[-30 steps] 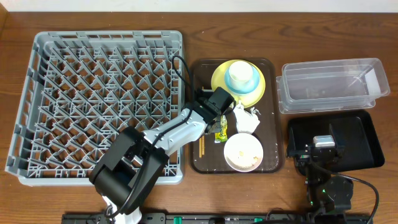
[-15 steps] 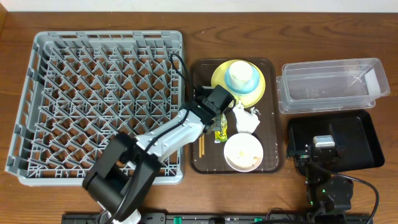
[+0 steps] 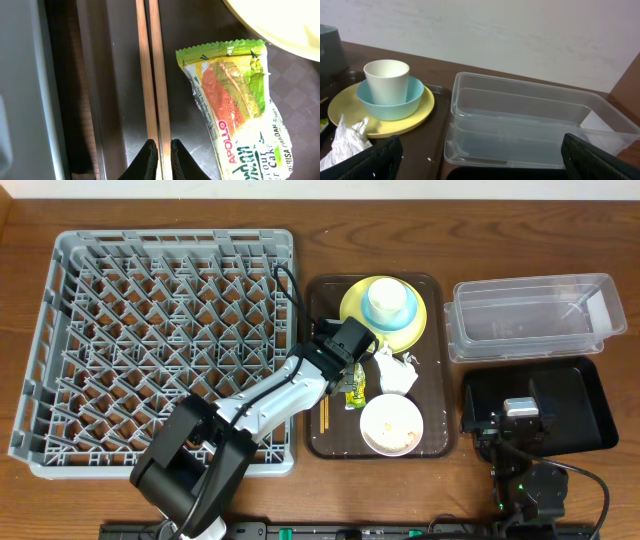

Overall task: Sort waste into correct bins and load items into the dishwasher rack
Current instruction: 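Close the left gripper on the wooden chopsticks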

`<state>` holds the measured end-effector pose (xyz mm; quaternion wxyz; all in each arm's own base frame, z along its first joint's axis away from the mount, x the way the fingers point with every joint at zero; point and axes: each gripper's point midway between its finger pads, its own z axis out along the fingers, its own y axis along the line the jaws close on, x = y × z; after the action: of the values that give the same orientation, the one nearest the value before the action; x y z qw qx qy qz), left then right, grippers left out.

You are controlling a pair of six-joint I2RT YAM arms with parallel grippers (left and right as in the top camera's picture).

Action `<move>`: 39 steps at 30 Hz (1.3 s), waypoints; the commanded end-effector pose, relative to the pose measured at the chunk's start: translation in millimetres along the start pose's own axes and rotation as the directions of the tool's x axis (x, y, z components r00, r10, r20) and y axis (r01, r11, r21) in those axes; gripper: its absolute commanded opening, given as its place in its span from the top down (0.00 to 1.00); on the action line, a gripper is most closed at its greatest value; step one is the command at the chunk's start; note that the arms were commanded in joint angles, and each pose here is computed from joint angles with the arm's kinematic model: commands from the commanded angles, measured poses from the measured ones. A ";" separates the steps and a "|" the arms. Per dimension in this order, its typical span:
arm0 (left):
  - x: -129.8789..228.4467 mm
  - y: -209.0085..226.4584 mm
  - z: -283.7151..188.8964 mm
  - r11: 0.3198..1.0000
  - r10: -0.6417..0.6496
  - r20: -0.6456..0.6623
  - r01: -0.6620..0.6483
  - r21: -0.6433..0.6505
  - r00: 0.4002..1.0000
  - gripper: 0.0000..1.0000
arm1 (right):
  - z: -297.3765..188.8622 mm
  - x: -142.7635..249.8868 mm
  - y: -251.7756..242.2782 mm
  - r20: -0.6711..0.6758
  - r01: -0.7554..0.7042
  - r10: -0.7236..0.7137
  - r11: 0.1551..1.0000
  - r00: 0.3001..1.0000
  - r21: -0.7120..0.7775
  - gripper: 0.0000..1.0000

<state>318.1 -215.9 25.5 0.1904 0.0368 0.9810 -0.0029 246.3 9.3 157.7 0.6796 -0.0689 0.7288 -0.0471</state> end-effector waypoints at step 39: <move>34.0 -5.2 28.9 0.999 0.049 -0.087 -0.049 0.002 0.995 0.81 | -0.2 0.5 0.0 0.000 -0.017 0.017 1.000 1.000 0.003 0.01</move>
<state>309.0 -229.3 0.3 0.1696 0.0530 0.9840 -0.0131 246.4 9.3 157.4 0.6793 -0.0689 0.7291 -0.0471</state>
